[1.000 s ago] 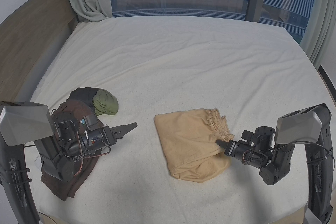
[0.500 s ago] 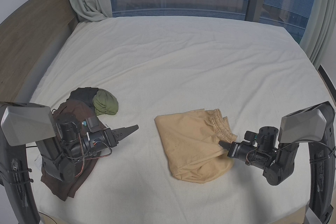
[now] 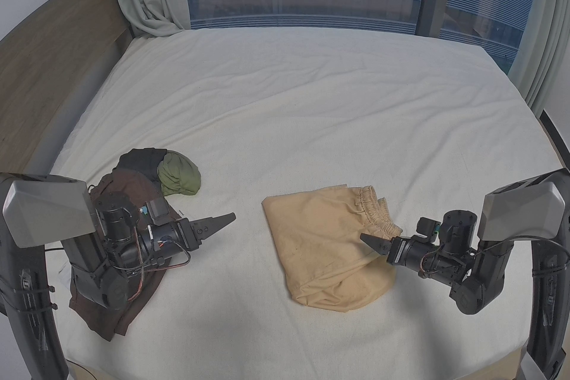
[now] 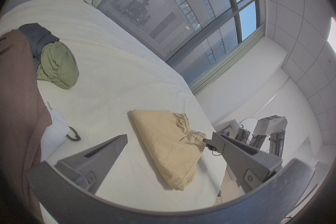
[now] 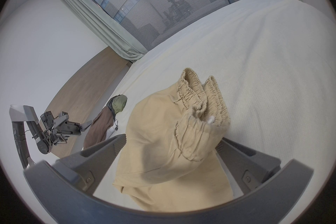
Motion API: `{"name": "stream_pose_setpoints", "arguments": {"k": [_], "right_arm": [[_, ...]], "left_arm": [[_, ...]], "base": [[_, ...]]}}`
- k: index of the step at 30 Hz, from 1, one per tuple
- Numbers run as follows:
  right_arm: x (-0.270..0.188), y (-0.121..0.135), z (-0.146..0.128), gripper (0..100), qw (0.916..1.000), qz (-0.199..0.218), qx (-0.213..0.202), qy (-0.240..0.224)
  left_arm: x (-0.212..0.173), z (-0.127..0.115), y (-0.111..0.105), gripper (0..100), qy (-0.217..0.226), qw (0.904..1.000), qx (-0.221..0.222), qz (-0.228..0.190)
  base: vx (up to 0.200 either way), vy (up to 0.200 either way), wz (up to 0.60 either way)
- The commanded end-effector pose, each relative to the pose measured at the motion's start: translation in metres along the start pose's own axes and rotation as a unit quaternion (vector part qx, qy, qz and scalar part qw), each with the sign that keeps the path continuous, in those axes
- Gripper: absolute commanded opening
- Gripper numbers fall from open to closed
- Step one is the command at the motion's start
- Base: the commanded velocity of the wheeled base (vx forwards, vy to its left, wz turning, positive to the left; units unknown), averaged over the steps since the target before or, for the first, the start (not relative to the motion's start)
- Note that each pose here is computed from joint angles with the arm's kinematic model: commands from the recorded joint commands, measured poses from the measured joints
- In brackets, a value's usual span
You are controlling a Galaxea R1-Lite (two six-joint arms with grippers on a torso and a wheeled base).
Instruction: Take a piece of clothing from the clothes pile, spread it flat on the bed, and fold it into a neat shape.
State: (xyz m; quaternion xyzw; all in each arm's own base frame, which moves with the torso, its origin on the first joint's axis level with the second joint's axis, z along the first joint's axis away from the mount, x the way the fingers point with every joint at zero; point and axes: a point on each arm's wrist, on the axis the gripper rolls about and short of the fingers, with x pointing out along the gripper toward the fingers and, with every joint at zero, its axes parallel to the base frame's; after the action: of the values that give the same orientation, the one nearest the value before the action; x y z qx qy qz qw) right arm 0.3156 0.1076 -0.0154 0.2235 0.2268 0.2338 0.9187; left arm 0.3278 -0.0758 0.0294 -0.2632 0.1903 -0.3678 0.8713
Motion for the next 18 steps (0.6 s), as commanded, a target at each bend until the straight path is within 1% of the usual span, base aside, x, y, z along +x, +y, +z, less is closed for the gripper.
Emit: {"name": "stream_pose_setpoints", "arguments": {"k": [1,4,5,10,16,17,18], "right_arm": [[-0.002,0.004,0.003,100,1.0000,0.005,-0.002,-0.004],[-0.001,0.002,-0.001,100,1.0000,0.002,-0.001,0.002],[0.000,0.001,-0.002,0,1.0000,0.001,-0.001,0.003],[0.004,-0.006,-0.013,0,0.9998,-0.008,0.004,0.021],[0.003,-0.003,-0.012,0,0.9998,-0.005,0.003,0.020],[-0.010,0.020,0.001,0,0.9997,0.021,-0.008,0.006],[-0.015,0.027,0.004,0,0.9995,0.028,-0.012,0.003]], "left_arm": [[0.000,-0.001,0.000,100,0.001,1.0000,0.000,0.000],[0.000,-0.001,0.000,100,0.001,1.0000,0.000,0.000],[0.000,-0.001,0.000,100,0.002,1.0000,-0.001,0.001],[0.000,-0.002,0.001,100,0.003,1.0000,0.001,0.001],[0.000,-0.001,0.001,100,0.002,1.0000,0.001,0.001],[0.001,0.000,0.001,100,-0.001,1.0000,0.003,0.000],[0.001,0.000,0.002,100,0.000,1.0000,0.003,0.001]], "base": [[0.000,0.000,0.00],[0.000,0.000,0.00],[0.000,0.000,0.00],[0.000,0.000,0.00],[0.000,0.000,0.00],[0.000,0.000,0.00],[0.000,0.000,0.00]]}}
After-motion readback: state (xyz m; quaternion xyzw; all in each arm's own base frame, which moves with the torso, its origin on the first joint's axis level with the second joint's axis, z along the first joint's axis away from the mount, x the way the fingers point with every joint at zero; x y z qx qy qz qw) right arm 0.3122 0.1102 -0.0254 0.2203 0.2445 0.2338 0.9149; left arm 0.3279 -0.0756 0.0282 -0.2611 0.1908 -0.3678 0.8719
